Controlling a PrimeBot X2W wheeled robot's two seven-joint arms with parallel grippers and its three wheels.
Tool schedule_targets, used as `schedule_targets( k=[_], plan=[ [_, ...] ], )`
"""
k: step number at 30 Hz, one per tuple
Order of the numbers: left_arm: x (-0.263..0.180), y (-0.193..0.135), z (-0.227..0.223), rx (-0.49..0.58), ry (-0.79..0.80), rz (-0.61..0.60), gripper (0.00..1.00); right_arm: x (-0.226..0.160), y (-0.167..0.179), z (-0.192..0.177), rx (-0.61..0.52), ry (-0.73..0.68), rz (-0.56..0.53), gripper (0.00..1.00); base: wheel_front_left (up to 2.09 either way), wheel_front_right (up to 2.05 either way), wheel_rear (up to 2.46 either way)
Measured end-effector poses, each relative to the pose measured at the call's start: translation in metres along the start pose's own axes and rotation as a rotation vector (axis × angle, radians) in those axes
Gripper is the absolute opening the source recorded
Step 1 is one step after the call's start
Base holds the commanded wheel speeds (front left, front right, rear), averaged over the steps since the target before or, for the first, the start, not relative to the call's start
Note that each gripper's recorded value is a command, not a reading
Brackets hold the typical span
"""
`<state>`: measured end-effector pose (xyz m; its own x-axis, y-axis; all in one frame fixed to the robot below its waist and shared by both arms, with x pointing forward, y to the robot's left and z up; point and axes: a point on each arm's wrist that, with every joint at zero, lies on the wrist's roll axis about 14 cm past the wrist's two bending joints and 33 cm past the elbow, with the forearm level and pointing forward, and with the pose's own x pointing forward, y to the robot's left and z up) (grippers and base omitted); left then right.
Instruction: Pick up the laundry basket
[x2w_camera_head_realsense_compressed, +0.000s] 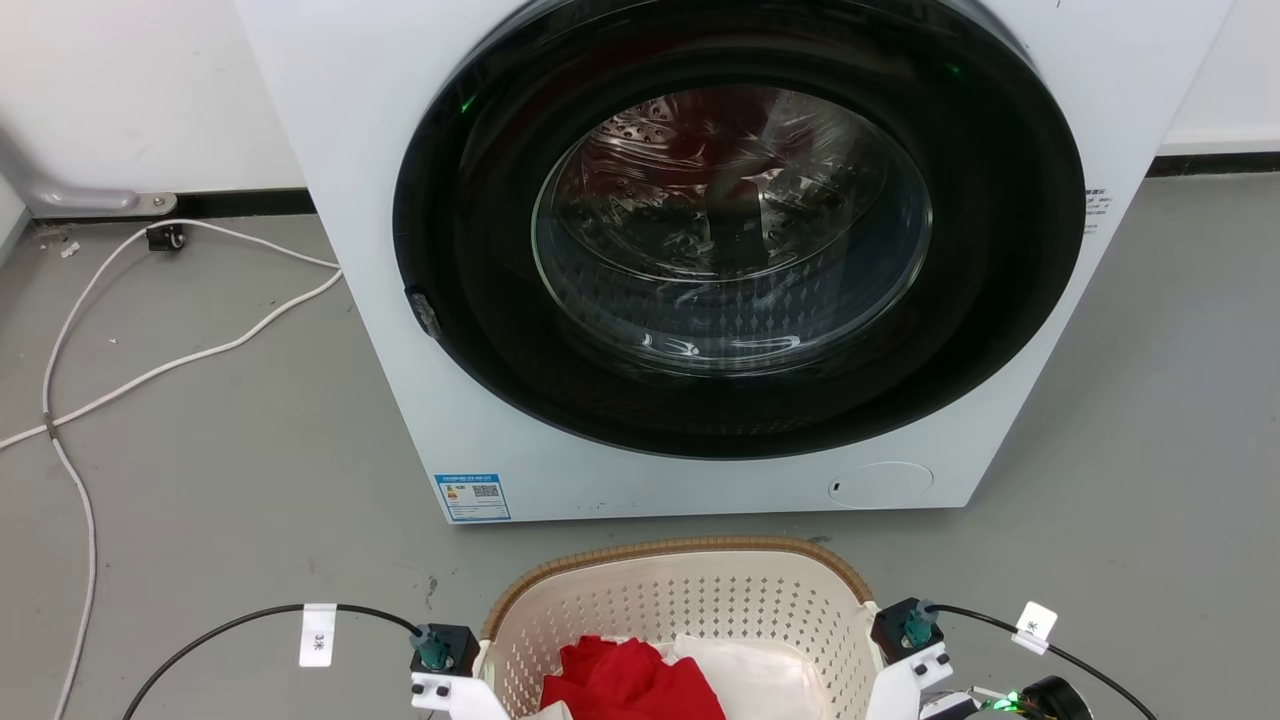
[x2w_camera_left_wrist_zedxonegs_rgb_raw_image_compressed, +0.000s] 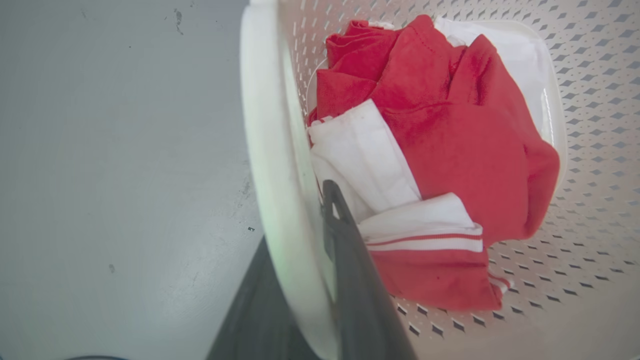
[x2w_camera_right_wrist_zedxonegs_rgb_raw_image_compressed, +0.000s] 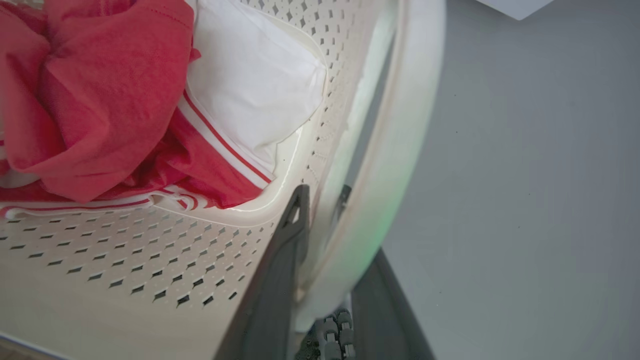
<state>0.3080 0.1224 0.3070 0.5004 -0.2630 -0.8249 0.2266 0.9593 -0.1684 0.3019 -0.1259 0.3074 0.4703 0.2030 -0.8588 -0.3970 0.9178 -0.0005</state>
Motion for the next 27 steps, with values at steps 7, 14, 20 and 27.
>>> schedule_targets(
  k=[7, 14, 20, 27],
  plan=[
    [0.0004, 0.0006, -0.0004, 0.001, 0.000, -0.001, 0.00, 0.0007, 0.0007, -0.0013, -0.001, 0.005, 0.003, 0.00, 0.00, 0.00, 0.00],
    [0.0010, 0.0011, -0.0012, -0.001, 0.006, -0.002, 0.00, 0.0014, 0.0015, -0.0027, 0.003, 0.010, 0.007, 0.00, 0.00, 0.00, 0.00],
    [0.0013, 0.0010, -0.0019, -0.003, 0.006, -0.004, 0.00, 0.0014, 0.0014, -0.0037, 0.005, 0.013, 0.008, 0.00, 0.00, 0.00, 0.00],
    [0.0013, 0.0009, -0.0021, 0.000, 0.007, -0.005, 0.00, 0.0011, 0.0015, -0.0044, 0.011, 0.013, 0.010, 0.00, 0.00, 0.00, 0.00]
  ],
)
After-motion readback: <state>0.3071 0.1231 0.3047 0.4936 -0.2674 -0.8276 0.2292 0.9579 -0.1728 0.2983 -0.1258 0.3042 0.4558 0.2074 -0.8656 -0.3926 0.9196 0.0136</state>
